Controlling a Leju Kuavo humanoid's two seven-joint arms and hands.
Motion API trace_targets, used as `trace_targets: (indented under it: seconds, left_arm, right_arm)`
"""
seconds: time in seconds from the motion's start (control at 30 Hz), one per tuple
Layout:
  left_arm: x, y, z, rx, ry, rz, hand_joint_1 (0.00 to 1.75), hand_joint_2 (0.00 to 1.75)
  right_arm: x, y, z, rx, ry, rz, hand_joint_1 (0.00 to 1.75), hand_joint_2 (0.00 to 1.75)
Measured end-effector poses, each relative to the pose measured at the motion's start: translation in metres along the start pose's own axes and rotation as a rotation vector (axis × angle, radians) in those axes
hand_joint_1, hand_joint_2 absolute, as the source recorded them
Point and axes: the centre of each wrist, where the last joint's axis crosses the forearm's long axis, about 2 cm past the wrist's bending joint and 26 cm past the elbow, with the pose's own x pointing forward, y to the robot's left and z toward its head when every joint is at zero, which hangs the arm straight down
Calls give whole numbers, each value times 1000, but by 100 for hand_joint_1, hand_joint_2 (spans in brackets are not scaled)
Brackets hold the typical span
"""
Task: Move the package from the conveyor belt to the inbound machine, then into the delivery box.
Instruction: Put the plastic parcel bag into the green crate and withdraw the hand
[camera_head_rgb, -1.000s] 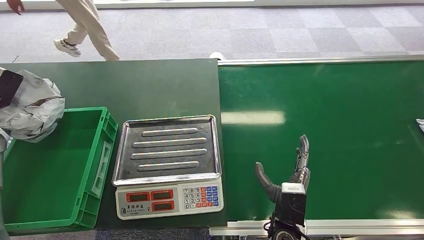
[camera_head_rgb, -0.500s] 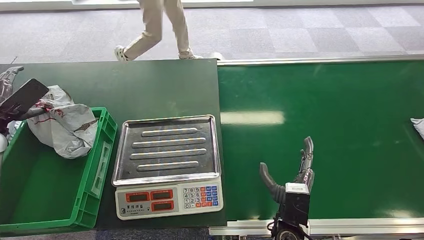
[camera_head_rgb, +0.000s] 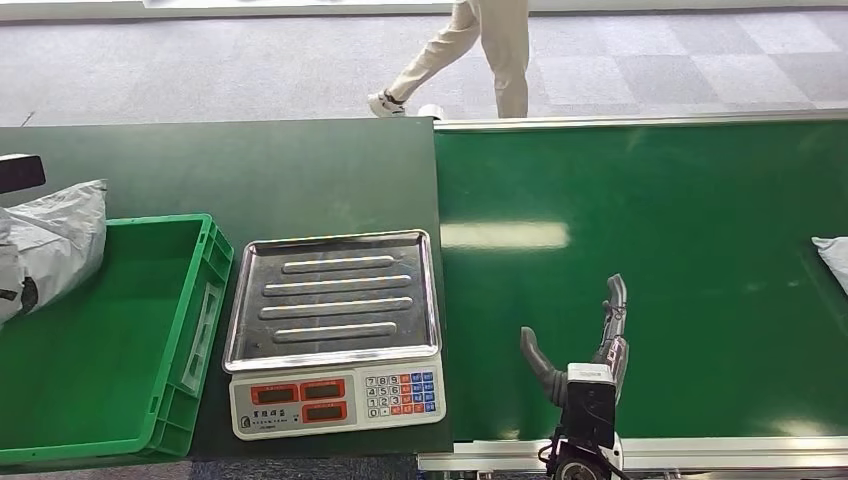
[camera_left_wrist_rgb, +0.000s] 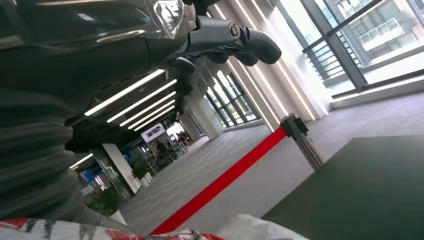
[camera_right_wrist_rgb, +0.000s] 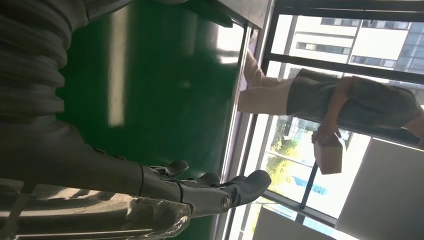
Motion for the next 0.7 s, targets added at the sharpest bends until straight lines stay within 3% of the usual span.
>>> trace_targets:
  seconds: [0.2, 0.33, 0.53, 0.7]
  left_arm:
    - [-8, 21, 1, 93, 58, 56, 0, 175]
    - [-9, 42, 7, 131, 32, 92, 0, 175]
    - [-8, 83, 22, 121, -195, 248, 0, 175]
    - [-12, 106, 35, 107, -302, 271, 0, 175]
  right_arm:
    - [-1, -1, 0, -5, 2, 12, 0, 175]
    - [-2, -4, -1, -13, 7, 32, 0, 175]
    - [-5, -9, 0, -31, 15, 56, 0, 175]
    - [-7, -12, 0, -49, 19, 56, 0, 175]
